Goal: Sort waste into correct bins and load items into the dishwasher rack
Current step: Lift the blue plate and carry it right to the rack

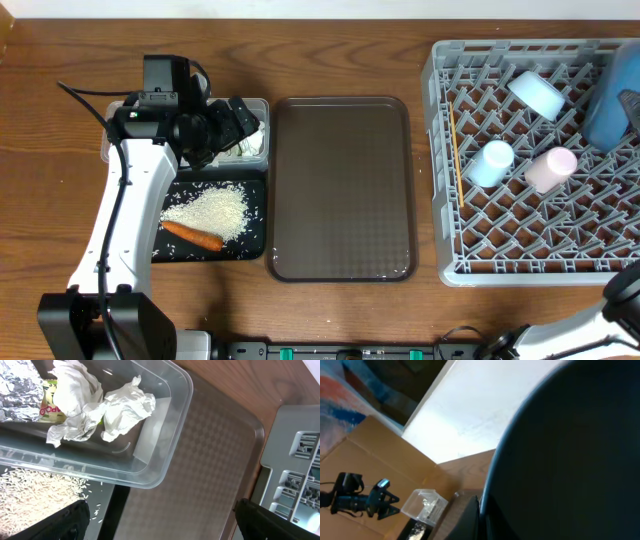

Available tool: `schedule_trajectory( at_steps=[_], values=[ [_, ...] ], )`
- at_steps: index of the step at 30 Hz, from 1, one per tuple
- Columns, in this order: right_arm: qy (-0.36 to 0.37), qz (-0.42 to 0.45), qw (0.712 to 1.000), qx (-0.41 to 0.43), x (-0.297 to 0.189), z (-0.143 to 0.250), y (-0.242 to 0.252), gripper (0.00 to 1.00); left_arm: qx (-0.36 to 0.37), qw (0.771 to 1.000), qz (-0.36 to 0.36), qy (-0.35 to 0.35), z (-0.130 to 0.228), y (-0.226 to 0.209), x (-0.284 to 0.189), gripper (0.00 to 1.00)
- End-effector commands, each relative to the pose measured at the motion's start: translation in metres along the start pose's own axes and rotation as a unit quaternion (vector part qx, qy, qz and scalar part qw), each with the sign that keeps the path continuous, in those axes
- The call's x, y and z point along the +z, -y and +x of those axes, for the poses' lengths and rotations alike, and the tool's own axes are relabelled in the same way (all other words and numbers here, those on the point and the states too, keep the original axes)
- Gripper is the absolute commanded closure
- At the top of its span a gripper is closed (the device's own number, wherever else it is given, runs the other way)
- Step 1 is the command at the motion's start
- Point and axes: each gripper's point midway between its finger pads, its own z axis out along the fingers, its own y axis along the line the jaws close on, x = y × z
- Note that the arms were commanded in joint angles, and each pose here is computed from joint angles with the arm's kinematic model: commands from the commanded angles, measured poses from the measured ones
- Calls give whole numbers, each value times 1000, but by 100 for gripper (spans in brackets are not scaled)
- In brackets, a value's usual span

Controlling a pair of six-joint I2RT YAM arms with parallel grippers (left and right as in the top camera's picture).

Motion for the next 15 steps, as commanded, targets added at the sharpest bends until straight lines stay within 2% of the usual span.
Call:
schedule_trajectory(
  at_steps=[1, 9, 15],
  values=[
    [-3, -24, 1000, -3, 1, 0, -5, 99, 6, 1000, -4, 1, -1, -3, 0, 5],
    [-6, -28, 1000, 7, 6, -15, -11, 99, 6, 1000, -4, 1, -1, -3, 0, 5],
    [-29, -44, 999, -7, 37, -8, -20, 99, 6, 1000, -4, 1, -1, -3, 0, 5]
  ],
)
